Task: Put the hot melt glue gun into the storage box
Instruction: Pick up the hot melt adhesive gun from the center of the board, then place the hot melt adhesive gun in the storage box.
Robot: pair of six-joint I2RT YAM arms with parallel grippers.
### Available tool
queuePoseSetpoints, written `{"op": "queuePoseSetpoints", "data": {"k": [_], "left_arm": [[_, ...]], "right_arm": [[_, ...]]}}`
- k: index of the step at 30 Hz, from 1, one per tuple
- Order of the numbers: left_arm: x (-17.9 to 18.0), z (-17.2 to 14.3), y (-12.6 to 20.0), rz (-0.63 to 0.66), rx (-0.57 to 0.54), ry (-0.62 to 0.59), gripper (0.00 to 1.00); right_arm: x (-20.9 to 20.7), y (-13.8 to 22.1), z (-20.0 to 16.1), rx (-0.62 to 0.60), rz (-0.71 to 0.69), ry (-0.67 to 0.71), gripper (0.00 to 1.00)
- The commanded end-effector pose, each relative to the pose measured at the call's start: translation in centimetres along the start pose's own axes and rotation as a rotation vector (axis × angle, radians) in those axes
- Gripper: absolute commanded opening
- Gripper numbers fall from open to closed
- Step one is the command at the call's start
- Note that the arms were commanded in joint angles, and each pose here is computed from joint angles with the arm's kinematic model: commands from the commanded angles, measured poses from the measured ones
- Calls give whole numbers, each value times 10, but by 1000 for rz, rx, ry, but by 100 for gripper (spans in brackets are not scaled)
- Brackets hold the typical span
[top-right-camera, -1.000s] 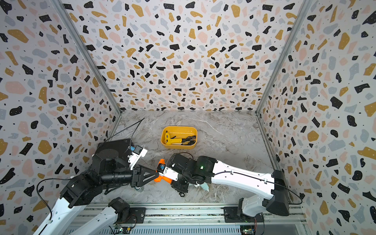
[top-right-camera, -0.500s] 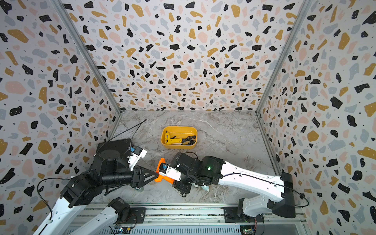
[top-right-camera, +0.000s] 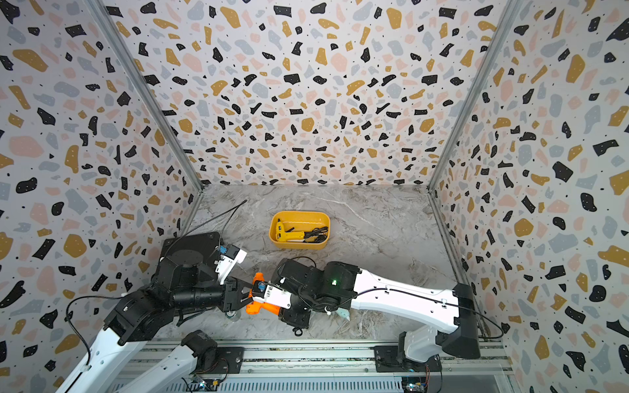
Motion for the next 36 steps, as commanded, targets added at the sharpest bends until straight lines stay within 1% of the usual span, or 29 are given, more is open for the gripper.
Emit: {"op": "queuePoseSetpoints", "data": {"k": [1, 3, 4, 5, 6, 7, 9, 10, 11, 12, 14, 20, 24, 29, 32, 36], "left_arm": [[2, 3, -3, -5, -8, -27, 26], [0, 2, -4, -16, -1, -21, 10], [-1, 2, -4, -25, 2, -19, 3], [-3, 2, -4, -38, 5, -17, 0], [-5, 3, -4, -47, 3, -17, 0], [-6, 5, -4, -50, -1, -18, 0], [-10, 12, -3, -50, -20, -29, 0], [-12, 16, -3, -47, -30, -39, 0], [-14, 23, -3, -42, -41, -44, 0], [-16, 31, -5, -37, -50, -47, 0], [-19, 49, -8, -28, -73, -49, 0], [-21, 123, -27, -5, -157, -21, 0], [-11, 179, -40, 10, -216, 25, 0], [11, 239, -68, -3, -278, 107, 0], [27, 274, -81, -3, -341, 158, 0], [53, 311, -100, 30, -404, 199, 0]], "right_arm": [[5, 21, 23, -98, 8, 45, 0], [2, 23, 21, -90, -18, 31, 0], [0, 24, 20, -87, -34, 25, 0], [-3, 25, 17, -83, -60, 15, 0], [-7, 28, 16, -87, -93, 2, 2], [-10, 30, 14, -88, -121, -6, 8], [-16, 37, 8, -103, -178, -19, 32], [-19, 41, 5, -105, -208, -28, 39], [-20, 46, 1, -107, -234, -28, 46], [-23, 51, -4, -106, -263, -26, 50], [-26, 63, -16, -103, -318, -25, 55], [-25, 103, -52, -89, -403, -30, 60], [-24, 124, -79, -85, -460, -56, 61], [-18, 134, -97, -115, -465, -58, 61], [-15, 137, -105, -132, -461, -57, 61], [-13, 142, -117, -156, -473, -61, 61]]}}
Point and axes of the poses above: each gripper's point midway between its finger pads, its own y axis back along the fingers, its own x axis along the line the jaws close on, z = x × y, the point moved 3 cm from there along y, back along the fingers, and after that the axes turned 8 degrees about y, right-handed, at the moved point
